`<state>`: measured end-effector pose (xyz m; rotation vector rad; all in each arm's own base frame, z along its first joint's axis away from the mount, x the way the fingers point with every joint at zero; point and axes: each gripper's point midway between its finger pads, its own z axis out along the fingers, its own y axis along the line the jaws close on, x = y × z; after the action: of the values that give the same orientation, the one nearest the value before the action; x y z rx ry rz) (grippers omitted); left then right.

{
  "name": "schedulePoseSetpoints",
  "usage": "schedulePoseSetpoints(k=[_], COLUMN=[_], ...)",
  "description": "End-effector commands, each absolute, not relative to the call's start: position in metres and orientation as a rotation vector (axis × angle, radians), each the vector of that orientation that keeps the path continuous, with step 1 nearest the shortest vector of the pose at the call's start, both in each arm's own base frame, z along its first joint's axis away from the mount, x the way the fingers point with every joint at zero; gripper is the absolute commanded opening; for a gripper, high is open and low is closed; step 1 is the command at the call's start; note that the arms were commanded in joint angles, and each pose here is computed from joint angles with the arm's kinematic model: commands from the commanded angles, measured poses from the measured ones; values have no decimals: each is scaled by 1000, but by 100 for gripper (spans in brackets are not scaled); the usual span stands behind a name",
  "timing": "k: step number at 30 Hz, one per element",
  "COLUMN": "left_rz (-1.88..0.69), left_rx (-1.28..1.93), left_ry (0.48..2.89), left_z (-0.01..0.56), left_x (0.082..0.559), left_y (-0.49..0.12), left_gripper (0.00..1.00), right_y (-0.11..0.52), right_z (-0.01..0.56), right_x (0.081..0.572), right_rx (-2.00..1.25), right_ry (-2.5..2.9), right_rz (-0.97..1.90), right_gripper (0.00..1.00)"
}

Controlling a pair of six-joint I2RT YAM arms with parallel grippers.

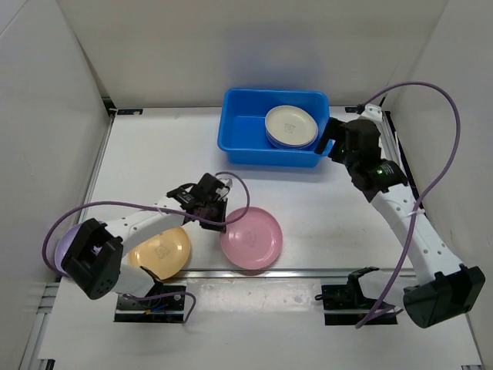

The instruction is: Place the plates into the plastic bin on the countertop

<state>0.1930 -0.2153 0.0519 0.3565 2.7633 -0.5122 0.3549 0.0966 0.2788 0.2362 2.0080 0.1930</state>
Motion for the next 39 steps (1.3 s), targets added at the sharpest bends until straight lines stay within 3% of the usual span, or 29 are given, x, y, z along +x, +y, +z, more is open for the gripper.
schedulePoseSetpoints(k=[1,9,16,30,39], left_rz=[-505,-544,-409,-505,-775], left_rx=[399,467,370,151,-8], left_ry=[2590,2277,2104,2110,2066], left_z=[101,214,274,242,200], left_x=[219,280,373,545,591], left_y=[-221,-256,-281,-307,-333], left_gripper=[10,10,10,10,10], right_y=[65,-3,-12,-17,-17], right_z=[277,255,241,242,239], right_x=[344,312,296,282,280], right_rx=[409,744,806,800,797], right_ry=[1961,1908,1922,1930,1945], right_rz=[77,-244,-282,-276,-283], right_gripper=[99,99,99,99,99])
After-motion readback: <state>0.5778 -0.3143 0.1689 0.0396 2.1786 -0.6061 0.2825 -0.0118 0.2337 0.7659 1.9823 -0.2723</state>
